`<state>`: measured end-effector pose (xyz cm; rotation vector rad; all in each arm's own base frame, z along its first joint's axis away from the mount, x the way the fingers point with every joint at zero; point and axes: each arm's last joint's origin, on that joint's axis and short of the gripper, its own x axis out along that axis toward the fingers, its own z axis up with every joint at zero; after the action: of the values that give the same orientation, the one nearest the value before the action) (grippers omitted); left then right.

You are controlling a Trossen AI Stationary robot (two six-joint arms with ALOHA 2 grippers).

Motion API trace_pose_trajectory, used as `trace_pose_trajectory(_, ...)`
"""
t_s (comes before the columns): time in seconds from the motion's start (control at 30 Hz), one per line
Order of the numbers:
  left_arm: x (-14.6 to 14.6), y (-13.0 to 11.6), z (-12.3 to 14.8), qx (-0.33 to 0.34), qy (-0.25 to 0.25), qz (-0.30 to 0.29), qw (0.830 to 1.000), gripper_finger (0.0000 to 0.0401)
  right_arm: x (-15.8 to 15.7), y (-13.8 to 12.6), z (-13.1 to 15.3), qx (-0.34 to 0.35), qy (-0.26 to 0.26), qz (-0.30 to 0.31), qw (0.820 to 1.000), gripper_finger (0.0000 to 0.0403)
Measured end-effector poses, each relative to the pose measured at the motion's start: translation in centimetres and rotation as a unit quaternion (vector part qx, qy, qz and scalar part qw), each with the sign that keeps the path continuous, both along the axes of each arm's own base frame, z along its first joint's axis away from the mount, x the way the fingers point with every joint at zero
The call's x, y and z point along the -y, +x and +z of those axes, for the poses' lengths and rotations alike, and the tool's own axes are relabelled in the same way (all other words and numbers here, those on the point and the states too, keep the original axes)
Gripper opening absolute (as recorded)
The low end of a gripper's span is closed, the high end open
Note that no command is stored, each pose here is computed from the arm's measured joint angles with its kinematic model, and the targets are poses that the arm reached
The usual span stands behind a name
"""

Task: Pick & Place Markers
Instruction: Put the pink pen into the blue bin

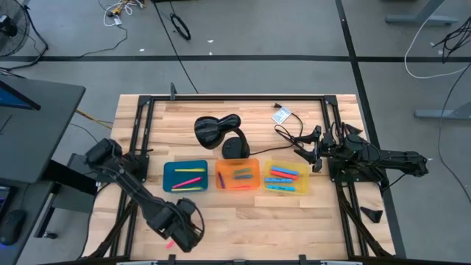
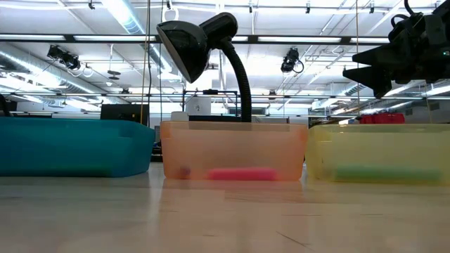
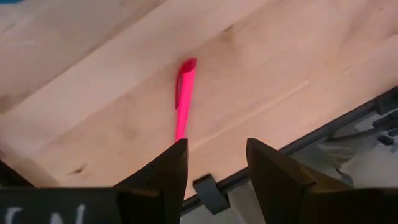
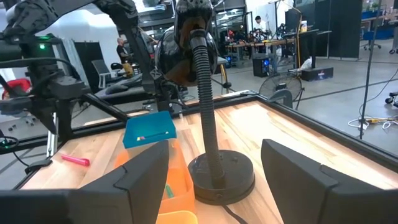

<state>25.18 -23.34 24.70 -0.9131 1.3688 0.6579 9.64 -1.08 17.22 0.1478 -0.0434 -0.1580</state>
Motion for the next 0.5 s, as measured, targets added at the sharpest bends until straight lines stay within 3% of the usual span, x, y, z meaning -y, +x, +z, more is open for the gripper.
trace_pose_trajectory(0.5,1.6,-0.7,-1.3,-0.020,0.011,0.011,1.000,0.0169,0.0,0.0,0.0,0.000,0.000,0.000,1.000,0.0259)
